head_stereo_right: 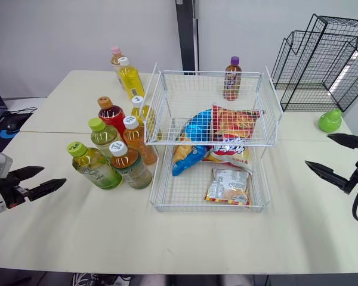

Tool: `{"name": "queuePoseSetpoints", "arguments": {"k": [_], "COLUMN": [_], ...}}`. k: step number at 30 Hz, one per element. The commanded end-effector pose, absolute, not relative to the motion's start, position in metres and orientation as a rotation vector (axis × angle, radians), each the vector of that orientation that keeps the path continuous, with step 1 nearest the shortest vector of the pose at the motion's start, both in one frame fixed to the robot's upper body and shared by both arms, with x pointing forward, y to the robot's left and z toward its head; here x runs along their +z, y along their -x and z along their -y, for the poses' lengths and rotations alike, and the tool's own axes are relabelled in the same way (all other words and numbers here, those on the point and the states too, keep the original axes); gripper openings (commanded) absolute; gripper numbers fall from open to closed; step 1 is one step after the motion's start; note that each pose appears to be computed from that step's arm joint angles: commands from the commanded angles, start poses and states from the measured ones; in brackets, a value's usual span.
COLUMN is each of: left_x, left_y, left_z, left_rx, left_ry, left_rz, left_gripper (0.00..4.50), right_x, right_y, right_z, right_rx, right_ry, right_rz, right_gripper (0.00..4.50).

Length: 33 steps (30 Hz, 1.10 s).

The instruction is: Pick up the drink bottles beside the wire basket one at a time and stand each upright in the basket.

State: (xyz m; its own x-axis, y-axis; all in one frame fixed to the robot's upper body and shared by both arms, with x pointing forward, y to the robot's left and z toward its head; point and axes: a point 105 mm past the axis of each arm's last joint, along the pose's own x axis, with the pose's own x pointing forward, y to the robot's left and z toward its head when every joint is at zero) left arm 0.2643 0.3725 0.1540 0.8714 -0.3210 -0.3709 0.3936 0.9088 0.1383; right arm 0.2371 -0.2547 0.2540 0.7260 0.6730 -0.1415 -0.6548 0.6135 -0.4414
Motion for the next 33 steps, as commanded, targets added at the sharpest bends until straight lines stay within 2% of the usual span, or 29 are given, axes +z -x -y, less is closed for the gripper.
{"name": "queuePoseSetpoints", "arguments": {"k": [1, 7, 12, 16, 23, 27, 33], "left_x": [0.163, 0.170, 0.184, 0.203, 0.224, 0.228, 0.228], "left_y": [-0.266, -0.256, -0.237, -0.227, -0.244, -0.264, -0.278], "left_z": [-0.370, -0.361, -0.349, -0.319, -0.270, -0.259, -0.249], "left_rx": [-0.385, -0.401, -0.406, -0.455, -0.452, -0.355, -0.273], "left_ry": [-0.220, -0.205, -0.196, -0.144, -0.016, -0.062, -0.065], "left_rz": [-0.329, -0.314, -0.277, -0.200, -0.036, 0.026, 0.070], "left_gripper": [4.46, 4.46, 4.46, 4.46, 4.46, 4.46, 4.46], "right_x": [0.287, 0.288, 0.284, 0.279, 0.271, 0.267, 0.264], "right_y": [-0.219, -0.222, -0.232, -0.232, -0.233, -0.233, -0.232], "right_z": [0.203, 0.149, 0.128, 0.120, 0.122, 0.126, 0.132], "right_rx": [0.951, 1.194, 1.304, 1.350, 1.354, 1.343, 1.329], "right_ry": [0.508, 0.513, 0.491, 0.474, 0.460, 0.466, 0.469], "right_rz": [0.145, 0.200, 0.223, 0.227, 0.226, 0.226, 0.222], "right_gripper": [4.50, 4.50, 4.50, 4.50, 4.50, 4.50, 4.50]}}
